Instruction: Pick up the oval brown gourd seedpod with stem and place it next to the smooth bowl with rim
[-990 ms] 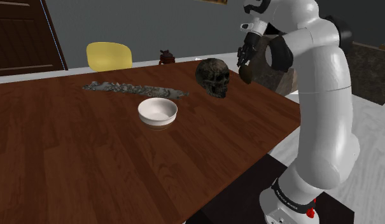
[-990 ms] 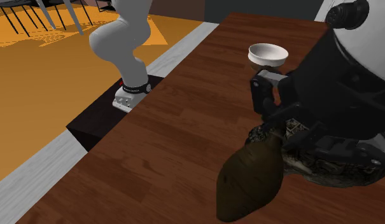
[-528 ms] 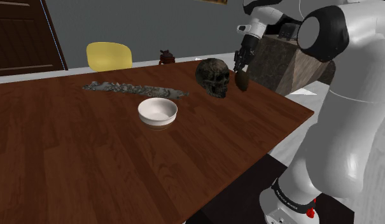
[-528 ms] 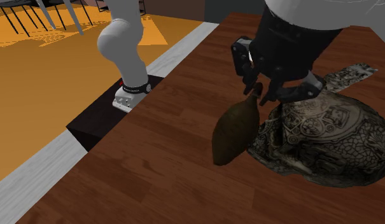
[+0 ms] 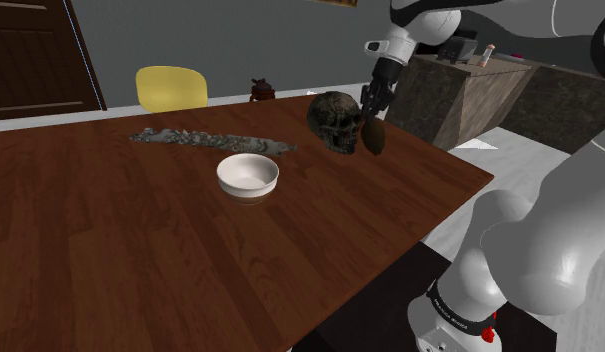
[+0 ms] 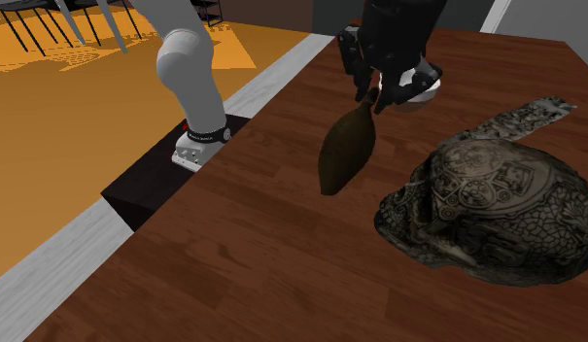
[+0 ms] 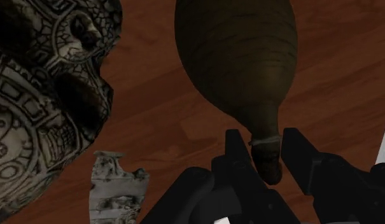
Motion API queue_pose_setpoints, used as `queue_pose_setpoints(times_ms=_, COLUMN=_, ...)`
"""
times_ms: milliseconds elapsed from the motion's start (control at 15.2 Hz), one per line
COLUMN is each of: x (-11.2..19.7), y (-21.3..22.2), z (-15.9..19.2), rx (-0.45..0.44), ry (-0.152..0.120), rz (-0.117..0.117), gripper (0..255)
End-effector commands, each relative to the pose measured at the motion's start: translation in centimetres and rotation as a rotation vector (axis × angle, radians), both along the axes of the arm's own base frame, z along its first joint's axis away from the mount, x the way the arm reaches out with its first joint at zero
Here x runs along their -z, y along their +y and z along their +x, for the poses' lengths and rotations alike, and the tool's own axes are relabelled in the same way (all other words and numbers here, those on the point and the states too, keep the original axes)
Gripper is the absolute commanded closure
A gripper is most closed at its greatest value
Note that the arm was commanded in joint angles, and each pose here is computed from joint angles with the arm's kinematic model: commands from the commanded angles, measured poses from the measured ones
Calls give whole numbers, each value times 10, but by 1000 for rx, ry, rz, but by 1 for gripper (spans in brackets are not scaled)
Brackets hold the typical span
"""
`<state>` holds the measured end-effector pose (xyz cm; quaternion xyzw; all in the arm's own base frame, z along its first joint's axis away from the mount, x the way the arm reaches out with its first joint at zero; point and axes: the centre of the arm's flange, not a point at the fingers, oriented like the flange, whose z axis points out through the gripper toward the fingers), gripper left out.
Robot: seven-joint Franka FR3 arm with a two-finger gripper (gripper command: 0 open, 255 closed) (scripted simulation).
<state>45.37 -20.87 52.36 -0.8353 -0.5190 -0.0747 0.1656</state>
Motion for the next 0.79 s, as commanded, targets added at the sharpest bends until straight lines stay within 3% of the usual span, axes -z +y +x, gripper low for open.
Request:
queue_pose_setpoints(times_ms=0, x=0, y=25, z=-10, rx=1, ry=-1, rz=-3, gripper=255)
queue_pose_setpoints(times_ms=726, x=0, y=161, z=-60, rx=1, ry=-1, rz=-3, gripper=255)
